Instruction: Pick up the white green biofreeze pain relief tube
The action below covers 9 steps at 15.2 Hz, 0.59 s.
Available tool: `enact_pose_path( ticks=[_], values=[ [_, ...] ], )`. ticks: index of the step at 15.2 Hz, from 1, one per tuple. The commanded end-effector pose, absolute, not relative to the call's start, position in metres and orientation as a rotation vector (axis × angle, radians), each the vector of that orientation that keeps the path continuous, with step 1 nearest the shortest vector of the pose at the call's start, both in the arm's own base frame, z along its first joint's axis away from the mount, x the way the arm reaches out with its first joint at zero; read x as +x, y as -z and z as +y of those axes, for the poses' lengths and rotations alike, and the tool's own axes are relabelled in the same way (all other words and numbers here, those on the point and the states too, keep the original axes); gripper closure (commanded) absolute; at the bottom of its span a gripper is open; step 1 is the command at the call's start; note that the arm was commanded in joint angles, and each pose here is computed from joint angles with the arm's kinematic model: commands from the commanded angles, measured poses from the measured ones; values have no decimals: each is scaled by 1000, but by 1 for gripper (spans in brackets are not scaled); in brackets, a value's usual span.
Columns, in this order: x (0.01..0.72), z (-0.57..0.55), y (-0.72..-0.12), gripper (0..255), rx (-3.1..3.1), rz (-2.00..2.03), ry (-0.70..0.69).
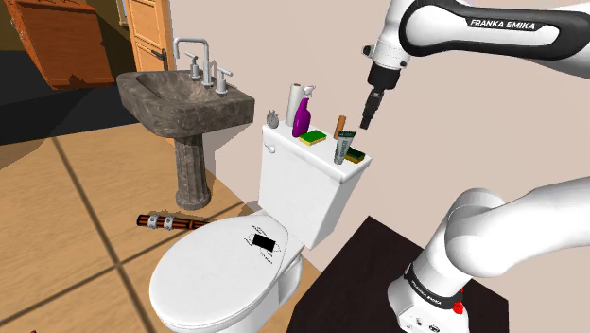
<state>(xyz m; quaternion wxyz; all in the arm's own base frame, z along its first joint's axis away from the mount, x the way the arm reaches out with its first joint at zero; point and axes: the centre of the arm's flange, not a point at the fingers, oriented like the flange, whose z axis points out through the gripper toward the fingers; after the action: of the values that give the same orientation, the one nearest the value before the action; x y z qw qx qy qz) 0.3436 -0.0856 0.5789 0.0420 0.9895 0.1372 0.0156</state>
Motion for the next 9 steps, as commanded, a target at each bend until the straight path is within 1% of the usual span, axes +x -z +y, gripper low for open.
enact_pose_path(
  ticks=[1,9],
  values=[
    [356,-106,-567,0,3020,490,-55],
    [413,-181,-516,0,2984,749,-76]
  ],
)
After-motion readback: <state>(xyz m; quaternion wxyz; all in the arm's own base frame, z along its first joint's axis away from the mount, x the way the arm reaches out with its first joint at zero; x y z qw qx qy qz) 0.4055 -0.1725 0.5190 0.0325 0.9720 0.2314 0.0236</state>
